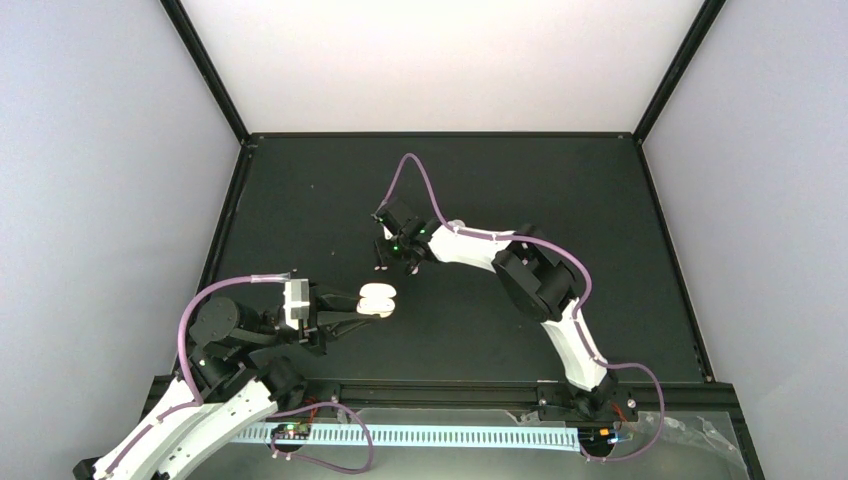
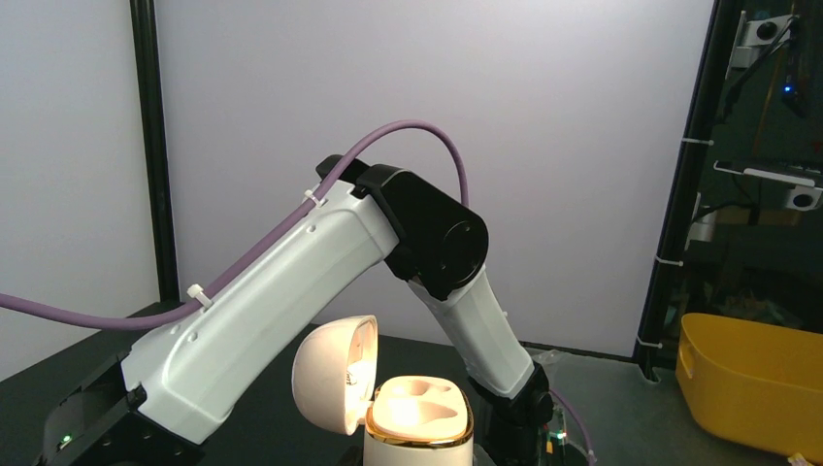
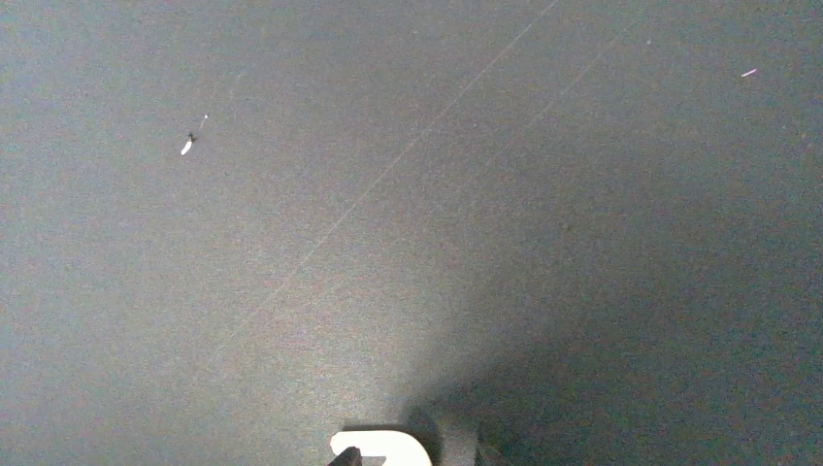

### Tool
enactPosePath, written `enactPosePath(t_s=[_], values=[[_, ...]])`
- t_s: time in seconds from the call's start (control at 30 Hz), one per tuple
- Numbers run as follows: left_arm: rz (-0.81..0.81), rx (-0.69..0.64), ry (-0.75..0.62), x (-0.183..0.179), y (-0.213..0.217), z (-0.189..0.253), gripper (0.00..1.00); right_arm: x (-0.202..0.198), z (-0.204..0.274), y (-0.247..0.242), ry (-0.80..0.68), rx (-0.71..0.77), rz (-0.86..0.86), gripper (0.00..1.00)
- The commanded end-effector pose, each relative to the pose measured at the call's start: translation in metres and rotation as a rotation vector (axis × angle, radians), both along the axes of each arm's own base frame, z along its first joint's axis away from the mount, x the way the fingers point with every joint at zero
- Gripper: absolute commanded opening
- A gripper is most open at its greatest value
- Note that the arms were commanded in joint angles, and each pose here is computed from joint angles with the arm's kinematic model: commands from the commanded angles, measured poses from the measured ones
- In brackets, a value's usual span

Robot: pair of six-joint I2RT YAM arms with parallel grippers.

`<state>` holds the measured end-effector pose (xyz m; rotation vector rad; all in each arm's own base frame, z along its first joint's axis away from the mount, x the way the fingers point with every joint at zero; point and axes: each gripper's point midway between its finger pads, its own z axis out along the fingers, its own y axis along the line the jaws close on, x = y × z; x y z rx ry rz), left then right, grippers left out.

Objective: Insert the wireless bluetooth earbuds into the charging case
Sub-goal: Pick up the earbud from the center of the board.

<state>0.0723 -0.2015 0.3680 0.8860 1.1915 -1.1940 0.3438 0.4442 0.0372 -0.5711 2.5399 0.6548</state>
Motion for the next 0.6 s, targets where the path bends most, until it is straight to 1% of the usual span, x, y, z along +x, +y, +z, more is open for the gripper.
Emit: enactPosePath(t_s=[0.0,0.27,0.57], values=[[0.012,-0.005,-0.016,-0.0015,0.0034,0.0019,0.01,-0.0034,-0.0082,0.0041,0.005,-0.030,0.014,0.28],[0.014,-0.006,-0.015,-0.0019,0.0041,0.0016,0.02,-0.0103,-0.0136,0.0073,0.006,-0.049,0.028,0.25],[0.015,-0.006,-0.014,-0.0022,0.0046,0.0011,0.02,-0.0120,-0.0164,0.0039,0.005,-0.064,0.022,0.19]])
